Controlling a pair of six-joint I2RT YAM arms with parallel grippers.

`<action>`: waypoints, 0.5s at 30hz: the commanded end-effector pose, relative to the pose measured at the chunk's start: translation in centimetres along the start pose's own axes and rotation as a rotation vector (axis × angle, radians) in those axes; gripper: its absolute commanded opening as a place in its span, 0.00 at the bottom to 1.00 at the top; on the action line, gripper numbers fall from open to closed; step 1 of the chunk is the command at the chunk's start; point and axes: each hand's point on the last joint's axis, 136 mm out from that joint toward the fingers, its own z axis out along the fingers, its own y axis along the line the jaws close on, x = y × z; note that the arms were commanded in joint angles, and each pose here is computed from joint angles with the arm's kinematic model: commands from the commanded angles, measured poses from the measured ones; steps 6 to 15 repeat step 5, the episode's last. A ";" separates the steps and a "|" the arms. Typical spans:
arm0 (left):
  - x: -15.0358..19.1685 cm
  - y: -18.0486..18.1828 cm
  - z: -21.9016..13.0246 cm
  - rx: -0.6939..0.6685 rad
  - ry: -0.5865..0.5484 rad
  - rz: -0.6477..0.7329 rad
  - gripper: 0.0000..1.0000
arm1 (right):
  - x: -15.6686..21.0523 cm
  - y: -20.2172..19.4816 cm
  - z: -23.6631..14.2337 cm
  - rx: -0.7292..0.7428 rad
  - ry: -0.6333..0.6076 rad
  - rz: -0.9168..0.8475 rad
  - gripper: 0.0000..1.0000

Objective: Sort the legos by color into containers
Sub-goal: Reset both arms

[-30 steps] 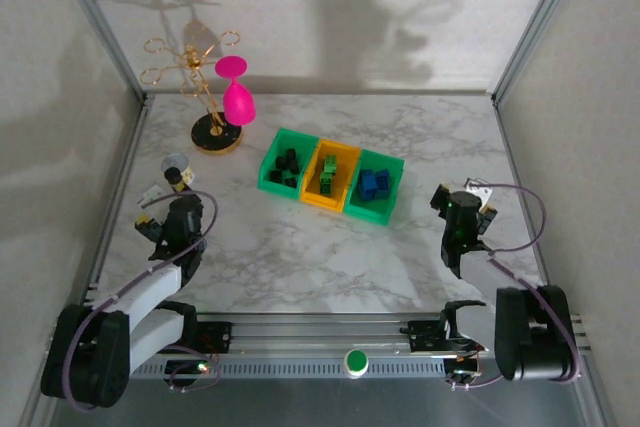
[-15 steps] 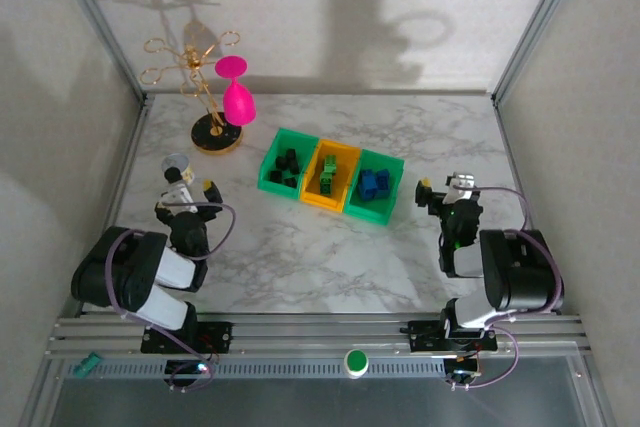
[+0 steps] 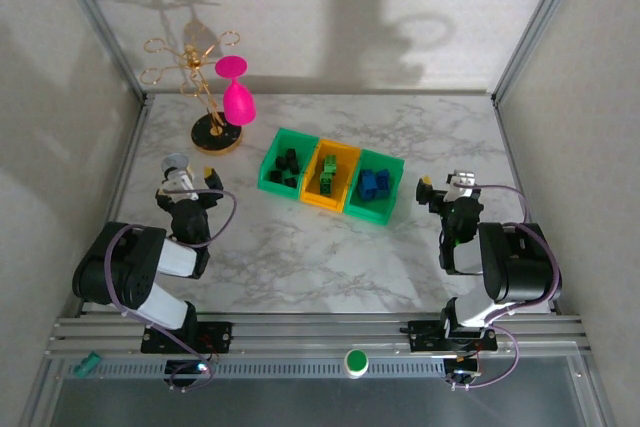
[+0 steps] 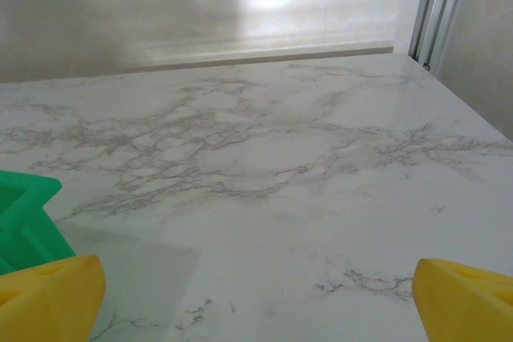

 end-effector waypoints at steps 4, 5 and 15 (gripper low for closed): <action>-0.1 0.3 0.1 -0.019 -0.003 -0.012 0.99 | -1.6 0.1 0.4 -0.007 -0.053 -0.008 0.99; -0.1 0.3 0.2 -0.018 -0.004 -0.012 0.99 | -1.6 0.1 0.4 -0.007 -0.053 -0.008 0.99; -0.1 0.3 0.2 -0.018 -0.004 -0.012 0.99 | -1.6 0.1 0.4 -0.007 -0.053 -0.008 0.99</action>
